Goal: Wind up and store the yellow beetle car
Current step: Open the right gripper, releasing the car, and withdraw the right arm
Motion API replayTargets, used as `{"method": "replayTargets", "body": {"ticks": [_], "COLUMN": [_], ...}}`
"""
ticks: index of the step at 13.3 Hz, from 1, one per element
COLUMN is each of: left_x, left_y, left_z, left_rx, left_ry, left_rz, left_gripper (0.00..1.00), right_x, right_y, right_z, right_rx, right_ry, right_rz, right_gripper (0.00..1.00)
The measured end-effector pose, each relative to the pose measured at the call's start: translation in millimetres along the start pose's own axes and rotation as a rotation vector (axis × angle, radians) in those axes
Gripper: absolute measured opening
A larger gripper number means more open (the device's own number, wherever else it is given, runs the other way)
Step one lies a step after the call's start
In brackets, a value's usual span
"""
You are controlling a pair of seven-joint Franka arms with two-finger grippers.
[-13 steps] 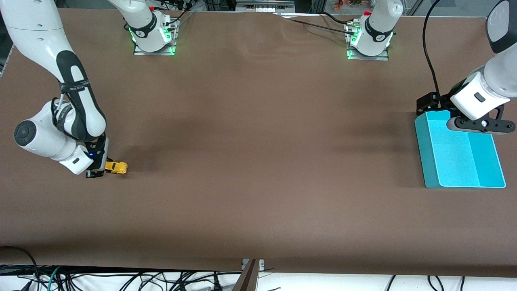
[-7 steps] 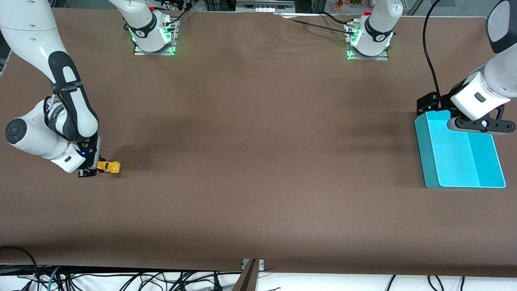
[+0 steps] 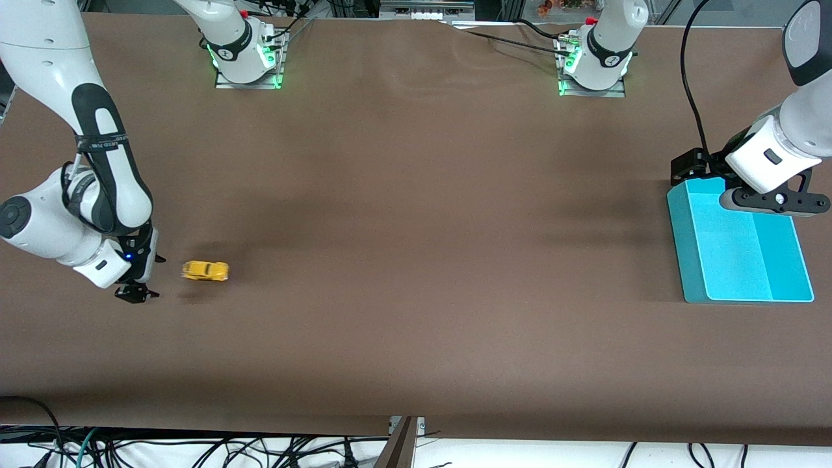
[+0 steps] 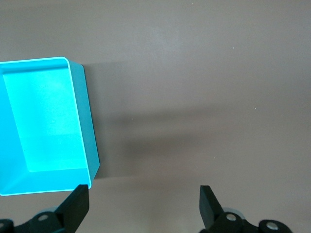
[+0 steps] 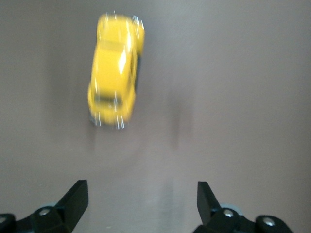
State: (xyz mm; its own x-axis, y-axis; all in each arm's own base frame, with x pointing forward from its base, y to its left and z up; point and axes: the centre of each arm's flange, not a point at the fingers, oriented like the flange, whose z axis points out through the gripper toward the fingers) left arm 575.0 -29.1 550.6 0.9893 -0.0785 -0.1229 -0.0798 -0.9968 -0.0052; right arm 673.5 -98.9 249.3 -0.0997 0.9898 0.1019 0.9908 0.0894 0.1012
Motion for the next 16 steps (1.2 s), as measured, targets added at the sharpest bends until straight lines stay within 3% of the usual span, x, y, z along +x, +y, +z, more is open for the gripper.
{"method": "replayTargets", "body": {"ticks": [5, 8, 11, 16], "left_x": [0, 0, 0, 0], "left_y": [0, 0, 0, 0], "left_z": [0, 0, 0, 0], "left_rx": [0.0, 0.0, 0.0, 0.0], "left_ry": [0.0, 0.0, 0.0, 0.0], "left_rz": [0.0, 0.0, 0.0, 0.0], "left_gripper": [1.0, 1.0, 1.0, 1.0], "right_x": [25, 69, 110, 132], "right_y": [39, 56, 56, 40], "right_z": [-71, -121, -159, -203], "right_rx": [0.01, -0.019, -0.002, 0.052], "right_ry": [0.053, 0.067, 0.087, 0.042], "right_rz": [0.215, 0.447, 0.701, 1.027], "right_gripper": [1.0, 1.0, 1.0, 1.0]}}
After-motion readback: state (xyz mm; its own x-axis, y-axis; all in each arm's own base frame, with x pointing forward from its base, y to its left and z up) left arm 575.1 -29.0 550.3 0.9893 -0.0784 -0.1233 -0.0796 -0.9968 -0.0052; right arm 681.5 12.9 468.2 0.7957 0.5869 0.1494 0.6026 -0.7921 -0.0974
